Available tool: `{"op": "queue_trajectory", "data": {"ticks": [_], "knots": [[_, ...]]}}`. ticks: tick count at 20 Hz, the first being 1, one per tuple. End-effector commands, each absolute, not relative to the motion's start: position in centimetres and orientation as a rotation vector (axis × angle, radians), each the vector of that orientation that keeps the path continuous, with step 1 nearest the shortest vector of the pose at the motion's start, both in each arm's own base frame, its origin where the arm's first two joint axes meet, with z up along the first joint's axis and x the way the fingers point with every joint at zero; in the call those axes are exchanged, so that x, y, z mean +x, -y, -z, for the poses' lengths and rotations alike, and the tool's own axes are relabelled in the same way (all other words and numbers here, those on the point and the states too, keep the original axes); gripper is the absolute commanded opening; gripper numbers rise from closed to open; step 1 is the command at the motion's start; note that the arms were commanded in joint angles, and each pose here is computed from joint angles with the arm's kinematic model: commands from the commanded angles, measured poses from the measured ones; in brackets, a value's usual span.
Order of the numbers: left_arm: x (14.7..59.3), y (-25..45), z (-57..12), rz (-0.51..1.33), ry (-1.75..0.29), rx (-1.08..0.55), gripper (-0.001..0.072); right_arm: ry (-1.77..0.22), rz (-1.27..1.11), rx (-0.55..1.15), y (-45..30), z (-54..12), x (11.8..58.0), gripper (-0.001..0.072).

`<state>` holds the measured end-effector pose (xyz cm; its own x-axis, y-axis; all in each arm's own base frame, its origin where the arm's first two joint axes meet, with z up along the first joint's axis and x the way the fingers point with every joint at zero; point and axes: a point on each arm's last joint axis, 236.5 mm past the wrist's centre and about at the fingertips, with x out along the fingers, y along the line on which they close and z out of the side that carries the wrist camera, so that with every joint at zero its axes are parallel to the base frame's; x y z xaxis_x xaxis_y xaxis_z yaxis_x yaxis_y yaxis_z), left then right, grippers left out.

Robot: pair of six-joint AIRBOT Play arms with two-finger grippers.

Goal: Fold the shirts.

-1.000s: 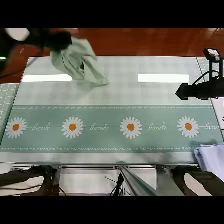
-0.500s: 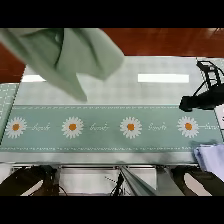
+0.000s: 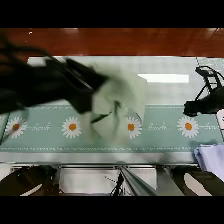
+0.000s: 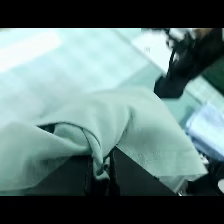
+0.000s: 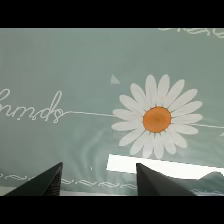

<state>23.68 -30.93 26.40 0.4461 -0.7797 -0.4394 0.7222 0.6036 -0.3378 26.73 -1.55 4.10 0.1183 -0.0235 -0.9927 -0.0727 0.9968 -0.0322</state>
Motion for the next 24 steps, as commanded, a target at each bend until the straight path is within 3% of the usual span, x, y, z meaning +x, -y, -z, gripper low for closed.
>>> {"op": "queue_trajectory", "data": {"ticks": [1,4,7,8,10,11,15,18,20,24], "knots": [[22.5,34.6,-14.8,0.945,-0.791,-0.146,0.0029,-1.447,-0.036,-0.081,1.6,-4.2,26.9,0.0514],[20.9,35.0,-6.2,0.91,-0.972,-0.079,0.0029,-1.42,-0.048,-0.066,1.1,-4.2,27.5,0.0514],[21.7,35.2,-4.0,0.88,-1.02,-0.076,0.0038,-1.405,-0.058,-0.054,0.8,-4.3,27.8,0.0514],[22.5,35.2,-4.9,0.873,-0.999,-0.091,0.0153,-1.407,-0.059,-0.053,0.8,-4.3,27.8,0.0515],[25.2,34.2,-8.7,0.846,-0.939,-0.136,0.0622,-1.422,-0.061,-0.054,0.8,-4.2,27.4,0.0515],[26.4,33.0,-10.6,0.827,-0.926,-0.145,0.0708,-1.43,-0.064,-0.057,0.8,-4.2,27.2,0.0515],[29.4,22.0,-12.9,0.617,-1.011,0.034,0.0707,-1.44,-0.072,-0.067,0.8,-4.2,27.0,0.0515],[27.5,14.3,-9.0,0.495,-1.2,0.085,0.0673,-1.434,-0.074,-0.07,0.8,-4.2,27.1,0.0515],[26.0,12.7,-5.7,0.476,-1.273,-0.039,0.0673,-1.427,-0.075,-0.07,0.8,-4.2,27.3,0.0516],[23.2,16.7,-0.9,0.62,-1.347,-0.44,0.0677,-1.408,-0.075,-0.069,0.7,-4.2,27.7,0.0518]]}}
